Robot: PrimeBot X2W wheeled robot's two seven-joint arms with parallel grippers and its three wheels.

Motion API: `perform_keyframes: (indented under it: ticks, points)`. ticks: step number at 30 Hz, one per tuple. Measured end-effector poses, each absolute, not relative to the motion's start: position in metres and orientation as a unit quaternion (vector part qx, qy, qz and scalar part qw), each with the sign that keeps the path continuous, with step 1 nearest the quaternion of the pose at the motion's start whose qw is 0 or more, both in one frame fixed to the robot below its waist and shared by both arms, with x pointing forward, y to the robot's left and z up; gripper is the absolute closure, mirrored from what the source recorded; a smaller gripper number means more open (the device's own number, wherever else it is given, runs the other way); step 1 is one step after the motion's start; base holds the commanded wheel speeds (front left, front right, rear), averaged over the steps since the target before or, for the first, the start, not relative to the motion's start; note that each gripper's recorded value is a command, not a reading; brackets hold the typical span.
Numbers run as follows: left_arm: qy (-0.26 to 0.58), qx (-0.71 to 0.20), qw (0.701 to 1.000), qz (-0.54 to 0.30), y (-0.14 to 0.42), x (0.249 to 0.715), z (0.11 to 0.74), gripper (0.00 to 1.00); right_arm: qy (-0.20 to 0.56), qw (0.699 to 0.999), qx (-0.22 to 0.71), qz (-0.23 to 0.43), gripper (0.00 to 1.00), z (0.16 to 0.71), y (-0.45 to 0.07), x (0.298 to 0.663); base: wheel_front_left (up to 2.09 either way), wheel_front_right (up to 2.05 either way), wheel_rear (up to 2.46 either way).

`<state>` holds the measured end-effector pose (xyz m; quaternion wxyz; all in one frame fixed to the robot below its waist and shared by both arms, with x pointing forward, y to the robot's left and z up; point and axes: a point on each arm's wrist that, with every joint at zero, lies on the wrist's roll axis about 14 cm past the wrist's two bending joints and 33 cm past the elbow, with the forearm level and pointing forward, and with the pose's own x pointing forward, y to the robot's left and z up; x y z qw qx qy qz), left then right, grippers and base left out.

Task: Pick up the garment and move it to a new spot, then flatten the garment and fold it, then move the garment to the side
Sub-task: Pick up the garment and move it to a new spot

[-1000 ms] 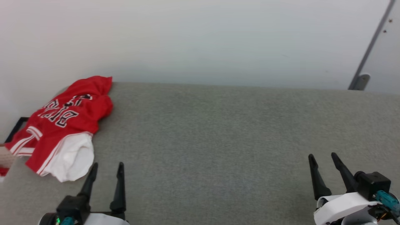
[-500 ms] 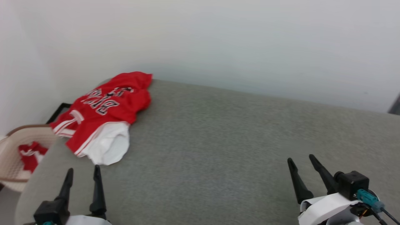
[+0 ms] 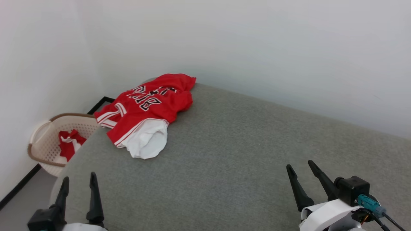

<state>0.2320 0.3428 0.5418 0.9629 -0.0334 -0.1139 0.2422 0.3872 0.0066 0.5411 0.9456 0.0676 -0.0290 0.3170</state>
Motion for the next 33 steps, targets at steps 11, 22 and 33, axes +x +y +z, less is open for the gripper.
perform_keyframes:
  ticks: [11, 22, 33]
  points:
    - [-0.117, -0.057, 0.964, 0.232, 0.362, 0.255, 0.560, 0.00, -0.024, 0.949, 0.053, 0.310, 0.00, 0.538, -0.003, 0.397, 0.00, 0.00, 0.00]
    - [-0.080, -0.060, 0.979, 0.175, 0.387, 0.361, 0.595, 0.00, -0.019, 0.966, 0.041, 0.255, 0.00, 0.530, -0.046, 0.443, 0.00, 0.00, 0.00]
    - [0.069, -0.066, 0.981, 0.169, 0.414, 0.467, 0.549, 0.00, 0.017, 0.978, 0.034, 0.206, 0.00, 0.489, -0.082, 0.478, 0.00, 0.00, 0.00]
